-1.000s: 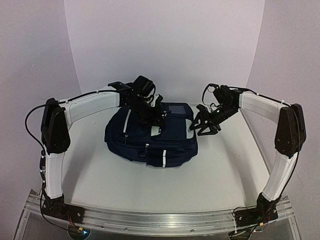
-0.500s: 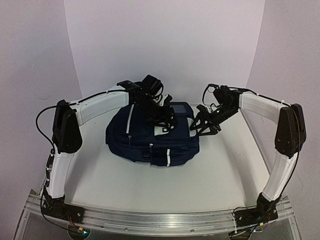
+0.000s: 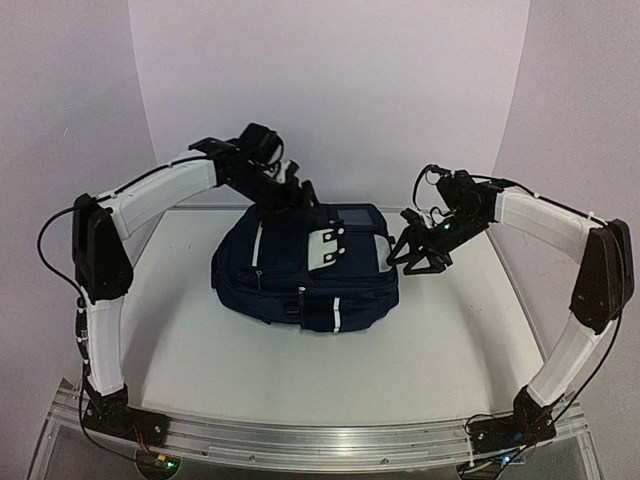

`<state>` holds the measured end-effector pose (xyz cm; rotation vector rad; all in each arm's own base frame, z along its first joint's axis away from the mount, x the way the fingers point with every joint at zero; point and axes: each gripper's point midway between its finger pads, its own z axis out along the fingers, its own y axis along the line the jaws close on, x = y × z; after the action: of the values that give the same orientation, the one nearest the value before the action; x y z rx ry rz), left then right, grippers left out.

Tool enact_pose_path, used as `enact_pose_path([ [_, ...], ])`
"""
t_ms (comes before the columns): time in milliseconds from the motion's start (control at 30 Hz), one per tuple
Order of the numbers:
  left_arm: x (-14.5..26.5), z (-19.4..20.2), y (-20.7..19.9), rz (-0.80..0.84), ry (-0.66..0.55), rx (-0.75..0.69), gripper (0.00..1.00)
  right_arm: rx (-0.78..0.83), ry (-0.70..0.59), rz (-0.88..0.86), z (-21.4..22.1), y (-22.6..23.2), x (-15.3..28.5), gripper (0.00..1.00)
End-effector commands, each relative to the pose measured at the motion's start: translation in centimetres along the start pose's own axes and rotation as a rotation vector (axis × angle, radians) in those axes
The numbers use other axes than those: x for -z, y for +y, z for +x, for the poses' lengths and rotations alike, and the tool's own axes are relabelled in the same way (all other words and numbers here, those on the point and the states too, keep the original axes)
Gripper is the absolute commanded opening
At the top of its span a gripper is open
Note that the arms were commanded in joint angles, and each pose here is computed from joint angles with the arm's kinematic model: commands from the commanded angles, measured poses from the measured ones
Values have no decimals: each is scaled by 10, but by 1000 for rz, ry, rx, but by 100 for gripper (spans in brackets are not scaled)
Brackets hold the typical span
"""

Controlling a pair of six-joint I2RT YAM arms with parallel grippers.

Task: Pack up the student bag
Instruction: Adjust the student bag at the center of the board.

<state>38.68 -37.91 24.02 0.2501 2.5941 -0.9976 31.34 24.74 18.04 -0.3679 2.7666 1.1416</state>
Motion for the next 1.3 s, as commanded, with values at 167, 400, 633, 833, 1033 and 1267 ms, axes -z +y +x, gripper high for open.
enact_pose_path([
  [167,74,-57,104,-281,-233,141,99,183,75,-12,41,37,-18,67],
  [400,53,-94,150,-242,-227,104,100,232,116,-30,34,55,-45,70],
  [633,13,-99,132,-31,-149,44,100,161,124,2,15,39,-67,72],
  [833,18,-51,97,86,-75,-31,86,127,34,42,-32,12,-54,72],
  [1033,30,43,55,113,5,-98,78,198,-72,74,-86,9,-40,73],
  [1267,67,84,35,113,-8,-50,81,198,-175,64,-116,18,-3,90],
])
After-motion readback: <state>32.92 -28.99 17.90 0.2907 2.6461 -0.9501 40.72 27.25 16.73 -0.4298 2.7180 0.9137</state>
